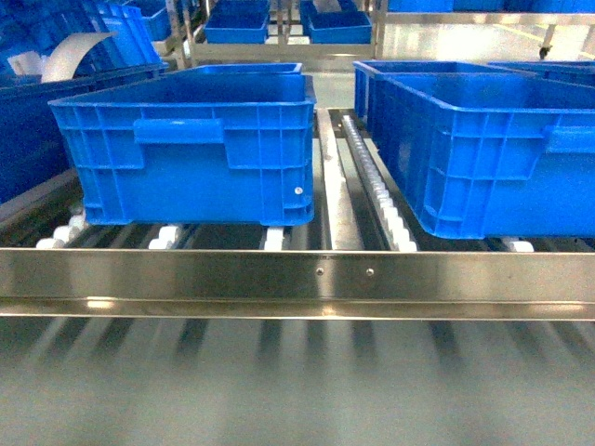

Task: Sort blue parts and orange caps into right shelf containers

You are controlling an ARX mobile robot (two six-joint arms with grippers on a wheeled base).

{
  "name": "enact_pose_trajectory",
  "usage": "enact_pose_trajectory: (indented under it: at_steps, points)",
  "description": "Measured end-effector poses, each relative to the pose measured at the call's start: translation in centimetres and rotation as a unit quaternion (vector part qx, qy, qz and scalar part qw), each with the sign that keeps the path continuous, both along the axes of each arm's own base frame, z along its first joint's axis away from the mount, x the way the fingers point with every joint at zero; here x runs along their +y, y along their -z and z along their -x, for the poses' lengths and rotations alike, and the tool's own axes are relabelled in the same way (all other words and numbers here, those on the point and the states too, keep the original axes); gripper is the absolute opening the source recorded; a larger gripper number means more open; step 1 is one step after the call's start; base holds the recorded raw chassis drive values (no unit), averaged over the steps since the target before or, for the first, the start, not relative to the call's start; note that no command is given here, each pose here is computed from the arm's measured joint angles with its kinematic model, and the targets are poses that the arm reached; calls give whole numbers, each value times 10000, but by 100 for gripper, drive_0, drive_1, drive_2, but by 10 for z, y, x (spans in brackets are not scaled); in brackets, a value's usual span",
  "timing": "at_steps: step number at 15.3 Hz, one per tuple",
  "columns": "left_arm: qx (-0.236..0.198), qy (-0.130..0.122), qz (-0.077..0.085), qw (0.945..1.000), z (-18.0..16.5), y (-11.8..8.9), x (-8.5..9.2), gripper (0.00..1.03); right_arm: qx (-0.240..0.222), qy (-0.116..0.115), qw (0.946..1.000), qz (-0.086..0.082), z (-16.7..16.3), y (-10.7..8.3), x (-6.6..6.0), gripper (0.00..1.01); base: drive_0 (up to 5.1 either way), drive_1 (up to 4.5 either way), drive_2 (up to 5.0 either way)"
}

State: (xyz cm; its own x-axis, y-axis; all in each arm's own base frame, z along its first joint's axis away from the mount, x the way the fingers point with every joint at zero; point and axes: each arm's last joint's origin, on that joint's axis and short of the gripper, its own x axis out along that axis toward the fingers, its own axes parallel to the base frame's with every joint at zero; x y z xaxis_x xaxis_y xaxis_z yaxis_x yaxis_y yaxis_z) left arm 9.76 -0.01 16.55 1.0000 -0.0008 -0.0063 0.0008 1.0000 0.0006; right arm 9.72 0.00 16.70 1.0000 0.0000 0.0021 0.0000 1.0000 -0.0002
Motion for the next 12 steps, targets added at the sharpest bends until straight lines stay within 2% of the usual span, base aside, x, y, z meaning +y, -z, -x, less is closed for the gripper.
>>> enact_pose_trajectory:
  at_steps: [12]
  points:
    - [-4,0,-2,10000,0,0,0,43,0,-2,10000,0,0,0,0,44,-1,411,-413]
